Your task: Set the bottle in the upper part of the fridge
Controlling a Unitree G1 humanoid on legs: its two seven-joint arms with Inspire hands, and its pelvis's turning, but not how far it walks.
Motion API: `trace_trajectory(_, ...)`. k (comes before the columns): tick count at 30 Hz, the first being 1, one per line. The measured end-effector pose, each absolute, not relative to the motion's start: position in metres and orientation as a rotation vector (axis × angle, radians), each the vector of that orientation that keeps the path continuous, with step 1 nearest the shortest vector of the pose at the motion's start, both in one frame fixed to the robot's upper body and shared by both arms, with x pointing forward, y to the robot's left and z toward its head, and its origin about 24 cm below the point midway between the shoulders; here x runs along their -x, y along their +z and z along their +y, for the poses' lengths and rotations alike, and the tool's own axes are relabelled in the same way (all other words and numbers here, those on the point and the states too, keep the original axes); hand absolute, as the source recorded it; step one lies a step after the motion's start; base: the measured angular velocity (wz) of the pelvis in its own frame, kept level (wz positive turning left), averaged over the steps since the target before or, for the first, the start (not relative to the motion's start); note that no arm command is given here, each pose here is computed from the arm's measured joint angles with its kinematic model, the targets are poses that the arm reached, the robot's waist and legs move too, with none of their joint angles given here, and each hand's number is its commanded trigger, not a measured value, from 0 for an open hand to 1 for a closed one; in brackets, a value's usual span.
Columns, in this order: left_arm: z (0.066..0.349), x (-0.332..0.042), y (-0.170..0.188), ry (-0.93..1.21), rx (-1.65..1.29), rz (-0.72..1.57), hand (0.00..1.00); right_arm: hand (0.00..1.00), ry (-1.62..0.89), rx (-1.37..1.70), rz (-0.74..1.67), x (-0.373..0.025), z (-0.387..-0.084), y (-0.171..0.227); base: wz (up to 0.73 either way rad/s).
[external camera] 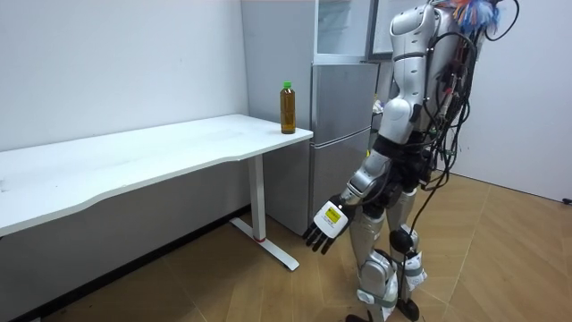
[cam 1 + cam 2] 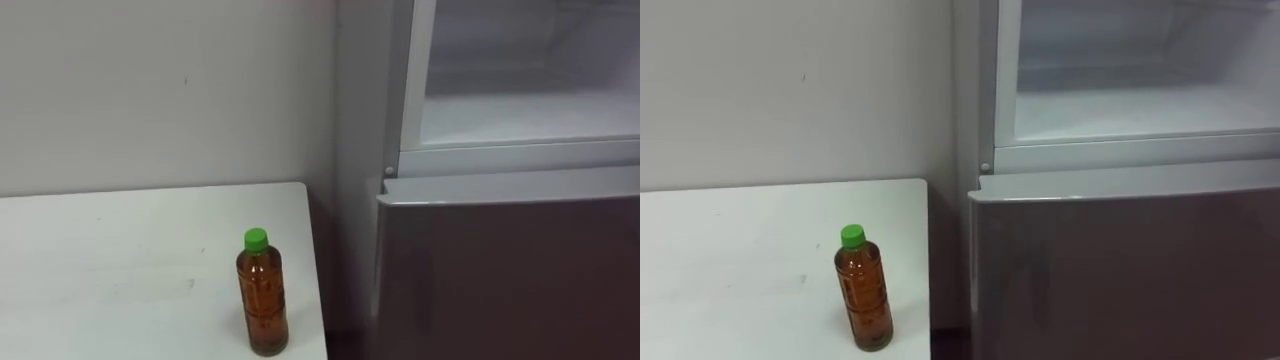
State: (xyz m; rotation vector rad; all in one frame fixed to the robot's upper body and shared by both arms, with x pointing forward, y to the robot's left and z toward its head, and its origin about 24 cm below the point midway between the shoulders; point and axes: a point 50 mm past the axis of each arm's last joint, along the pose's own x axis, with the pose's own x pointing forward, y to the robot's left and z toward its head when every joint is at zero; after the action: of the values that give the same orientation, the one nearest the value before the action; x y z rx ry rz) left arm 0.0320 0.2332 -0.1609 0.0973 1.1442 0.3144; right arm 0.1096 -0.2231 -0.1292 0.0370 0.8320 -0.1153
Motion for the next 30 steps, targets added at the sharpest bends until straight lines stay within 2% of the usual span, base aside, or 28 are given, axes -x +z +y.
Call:
trace_trajectory(6, 0.233, -0.032, -0.159, 0.313, -0.096, 1.127, 0.0, 0.0, -0.059, -0.031, 0.591, -0.152, -0.214, -0.092, 0.0)
trace_trajectory(16, 0.234, -0.032, -0.159, 0.306, -0.091, 1.127, 0.0, 0.0, 0.014, -0.023, 0.408, -0.175, -0.202, -0.056, 0.0)
trace_trajectory(23, 0.235, -0.034, -0.158, 0.312, -0.095, 1.122, 0.0, 0.0, 0.038, -0.026, 0.382, -0.178, -0.199, -0.05, 0.0)
trace_trajectory(30, 0.239, -0.036, -0.157, 0.28, -0.129, 1.119, 0.0, 0.0, 0.097, -0.025, 0.208, -0.203, -0.186, -0.014, 0.0)
